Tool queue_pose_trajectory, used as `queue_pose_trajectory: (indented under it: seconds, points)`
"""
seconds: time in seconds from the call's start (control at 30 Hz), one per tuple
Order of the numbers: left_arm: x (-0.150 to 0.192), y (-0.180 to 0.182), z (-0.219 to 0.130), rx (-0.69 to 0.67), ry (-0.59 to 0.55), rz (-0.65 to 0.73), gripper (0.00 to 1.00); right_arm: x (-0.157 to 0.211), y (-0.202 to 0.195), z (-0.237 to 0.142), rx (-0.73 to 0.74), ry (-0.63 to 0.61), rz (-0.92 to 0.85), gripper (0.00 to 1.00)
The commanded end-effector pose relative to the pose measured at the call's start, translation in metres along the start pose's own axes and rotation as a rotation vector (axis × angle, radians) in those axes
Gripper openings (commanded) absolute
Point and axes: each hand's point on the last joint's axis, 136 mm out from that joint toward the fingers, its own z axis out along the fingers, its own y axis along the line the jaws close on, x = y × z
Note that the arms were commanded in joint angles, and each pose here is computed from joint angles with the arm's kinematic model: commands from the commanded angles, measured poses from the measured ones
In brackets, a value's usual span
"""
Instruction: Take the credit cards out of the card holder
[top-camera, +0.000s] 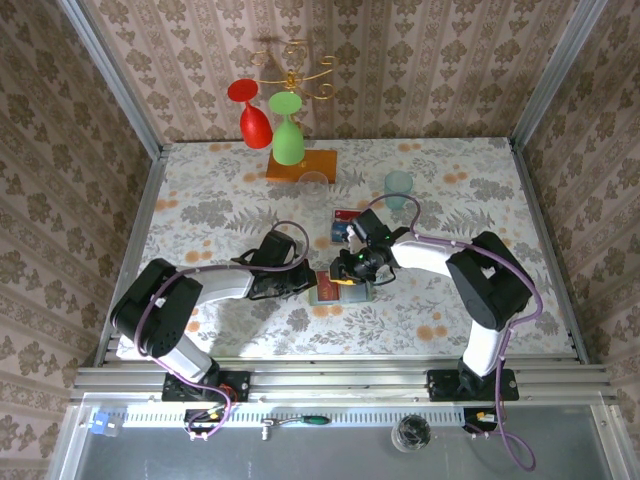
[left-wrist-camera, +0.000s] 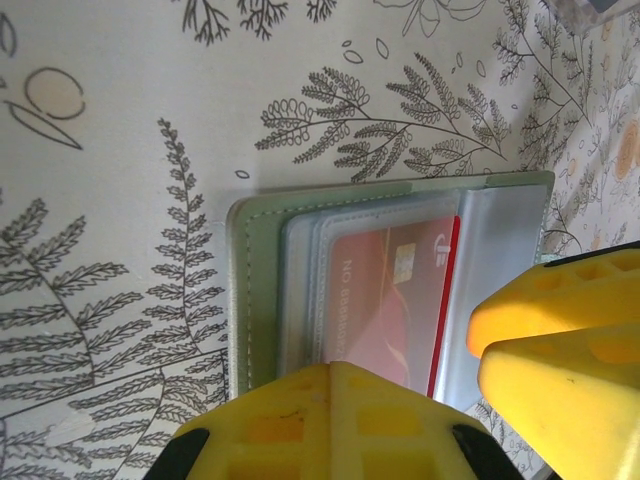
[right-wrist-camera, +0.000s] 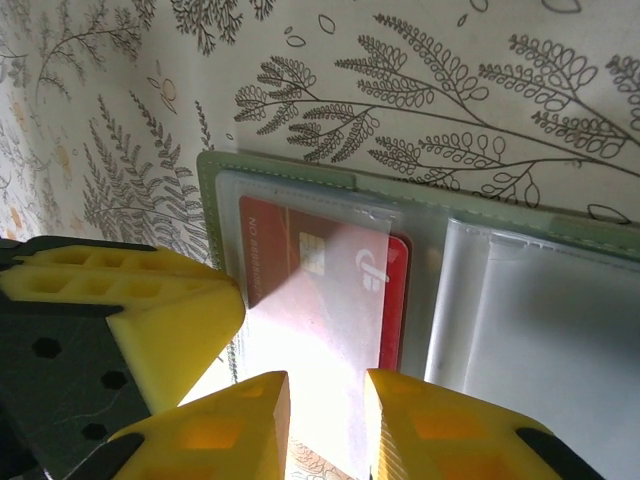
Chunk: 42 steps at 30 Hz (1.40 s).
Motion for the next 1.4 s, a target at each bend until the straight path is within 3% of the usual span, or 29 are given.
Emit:
queue_pose_trajectory:
  seconds: [0.0, 0.33, 0.7, 1.1, 1.37]
  points:
    - [0.01, 0.013, 0.003, -0.029, 0.029, 0.009, 0.0, 0.001, 0.007, 0.007, -0.028, 0.021, 0.008, 0.27]
    - [0.012, 0.017, 0.004, -0.035, 0.029, 0.005, 0.0, 0.005, 0.0, 0.015, -0.014, 0.04, 0.016, 0.28]
    - [0.012, 0.016, 0.003, -0.031, 0.024, 0.005, 0.0, 0.006, 0.008, 0.02, -0.072, 0.053, 0.023, 0.21]
    - [0.012, 0.016, 0.001, -0.031, 0.017, 0.006, 0.0, 0.009, -0.018, 0.009, 0.115, 0.048, -0.007, 0.25]
    - [0.01, 0.013, 0.001, -0.026, 0.013, 0.013, 0.0, 0.005, -0.012, 0.002, 0.124, 0.027, -0.033, 0.25]
